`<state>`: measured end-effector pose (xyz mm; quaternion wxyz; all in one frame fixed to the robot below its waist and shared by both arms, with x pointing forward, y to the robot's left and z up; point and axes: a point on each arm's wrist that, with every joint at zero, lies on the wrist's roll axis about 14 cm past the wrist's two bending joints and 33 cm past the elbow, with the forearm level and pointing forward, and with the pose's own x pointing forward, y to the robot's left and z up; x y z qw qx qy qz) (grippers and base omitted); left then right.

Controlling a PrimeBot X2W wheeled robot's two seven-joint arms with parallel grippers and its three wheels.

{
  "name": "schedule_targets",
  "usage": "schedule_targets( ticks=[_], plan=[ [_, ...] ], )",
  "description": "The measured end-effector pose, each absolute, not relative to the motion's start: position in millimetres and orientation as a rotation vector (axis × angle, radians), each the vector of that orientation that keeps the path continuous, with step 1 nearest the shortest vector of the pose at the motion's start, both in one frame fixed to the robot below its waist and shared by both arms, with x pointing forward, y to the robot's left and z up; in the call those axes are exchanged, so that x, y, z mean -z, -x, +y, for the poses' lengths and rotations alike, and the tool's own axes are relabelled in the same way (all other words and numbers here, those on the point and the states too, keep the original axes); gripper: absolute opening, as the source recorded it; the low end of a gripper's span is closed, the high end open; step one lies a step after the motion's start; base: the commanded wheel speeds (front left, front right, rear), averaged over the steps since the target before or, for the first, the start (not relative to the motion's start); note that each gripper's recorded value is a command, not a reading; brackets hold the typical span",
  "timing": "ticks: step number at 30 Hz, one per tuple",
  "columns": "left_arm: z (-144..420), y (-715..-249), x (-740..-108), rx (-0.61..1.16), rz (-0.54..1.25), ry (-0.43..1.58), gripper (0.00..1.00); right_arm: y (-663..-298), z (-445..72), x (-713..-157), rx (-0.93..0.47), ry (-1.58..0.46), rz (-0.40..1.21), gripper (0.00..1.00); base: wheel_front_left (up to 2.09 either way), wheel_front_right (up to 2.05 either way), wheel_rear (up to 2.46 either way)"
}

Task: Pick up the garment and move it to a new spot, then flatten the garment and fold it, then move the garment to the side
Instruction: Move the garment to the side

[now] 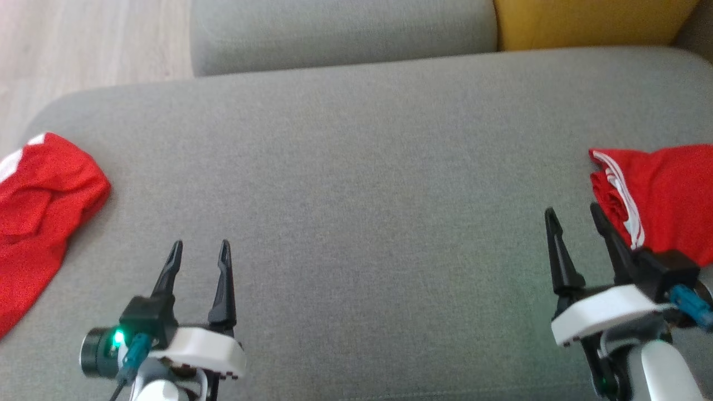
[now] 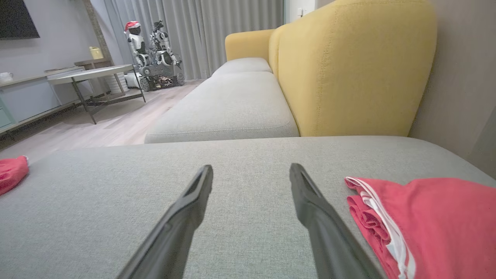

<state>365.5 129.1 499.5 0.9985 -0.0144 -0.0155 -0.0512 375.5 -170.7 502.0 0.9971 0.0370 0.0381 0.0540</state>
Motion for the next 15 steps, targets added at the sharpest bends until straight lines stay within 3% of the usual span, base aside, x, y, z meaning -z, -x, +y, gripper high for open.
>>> schedule_targets(
  ticks=[15],
  plan=[
    [145, -336, -503, 0.047, -0.036, 0.027, 1.0, -346, -170, -513, -0.097, -0.082, 0.06, 1.0, 0.0, 0.0, 0.0]
  ],
)
